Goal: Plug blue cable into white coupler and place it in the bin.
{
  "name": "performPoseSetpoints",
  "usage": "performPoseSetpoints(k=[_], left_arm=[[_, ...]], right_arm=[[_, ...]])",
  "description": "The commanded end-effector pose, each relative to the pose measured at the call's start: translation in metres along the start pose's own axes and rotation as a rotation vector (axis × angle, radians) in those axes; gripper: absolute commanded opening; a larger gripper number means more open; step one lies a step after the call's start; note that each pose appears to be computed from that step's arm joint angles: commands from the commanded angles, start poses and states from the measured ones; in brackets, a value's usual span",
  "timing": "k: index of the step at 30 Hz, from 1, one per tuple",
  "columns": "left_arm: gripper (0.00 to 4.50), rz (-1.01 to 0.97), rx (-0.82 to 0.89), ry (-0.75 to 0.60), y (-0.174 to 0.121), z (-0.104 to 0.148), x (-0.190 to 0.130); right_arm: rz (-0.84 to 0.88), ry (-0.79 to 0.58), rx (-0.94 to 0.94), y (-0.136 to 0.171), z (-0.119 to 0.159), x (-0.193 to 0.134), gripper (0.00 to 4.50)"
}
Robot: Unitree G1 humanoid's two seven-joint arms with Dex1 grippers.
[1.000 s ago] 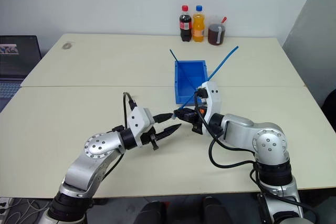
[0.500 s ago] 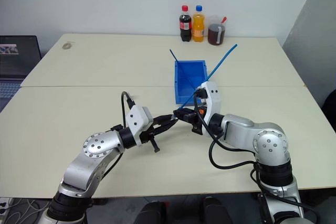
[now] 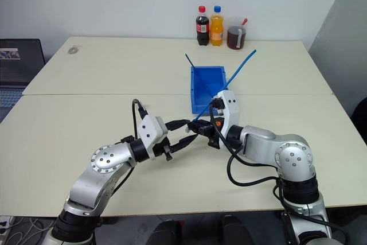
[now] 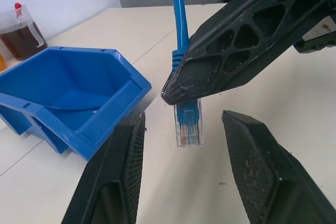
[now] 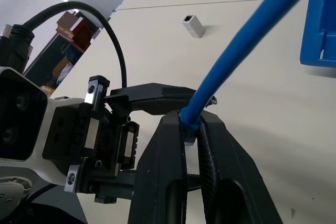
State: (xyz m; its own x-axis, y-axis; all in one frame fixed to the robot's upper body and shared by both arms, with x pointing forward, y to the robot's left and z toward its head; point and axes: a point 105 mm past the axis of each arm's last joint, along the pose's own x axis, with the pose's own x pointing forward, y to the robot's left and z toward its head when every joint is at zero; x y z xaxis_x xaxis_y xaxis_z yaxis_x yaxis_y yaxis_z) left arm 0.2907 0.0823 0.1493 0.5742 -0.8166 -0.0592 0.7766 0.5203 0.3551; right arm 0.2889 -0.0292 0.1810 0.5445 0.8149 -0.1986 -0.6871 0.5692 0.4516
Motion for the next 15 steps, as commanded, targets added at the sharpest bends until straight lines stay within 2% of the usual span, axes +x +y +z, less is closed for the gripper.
performPoseSetpoints(k=[1, 2, 3, 11, 15], left_arm=[[2.37, -0.028, 0.035, -0.042, -0.0053, 0.0135, 0.0011], [2.02, -0.032, 0.033, -0.042, -0.0058, 0.0134, 0.0011], [1.96, -0.035, 0.028, -0.046, -0.0062, 0.0138, 0.0010], [0.29, -0.045, 0.020, -0.052, -0.0077, 0.0149, 0.0009], [0.24, -0.051, 0.018, -0.052, -0.0090, 0.0148, 0.0006]], right_arm=[[0.038, -0.032, -0.036, 0.0099, 0.0088, -0.0038, 0.18], [0.037, -0.032, -0.036, 0.0097, 0.0088, -0.0038, 0.18], [0.037, -0.032, -0.036, 0.0096, 0.0089, -0.0038, 0.18], [0.035, -0.034, -0.038, 0.0087, 0.0095, -0.0043, 0.18], [0.035, -0.033, -0.038, 0.0086, 0.0093, -0.0044, 0.18]])
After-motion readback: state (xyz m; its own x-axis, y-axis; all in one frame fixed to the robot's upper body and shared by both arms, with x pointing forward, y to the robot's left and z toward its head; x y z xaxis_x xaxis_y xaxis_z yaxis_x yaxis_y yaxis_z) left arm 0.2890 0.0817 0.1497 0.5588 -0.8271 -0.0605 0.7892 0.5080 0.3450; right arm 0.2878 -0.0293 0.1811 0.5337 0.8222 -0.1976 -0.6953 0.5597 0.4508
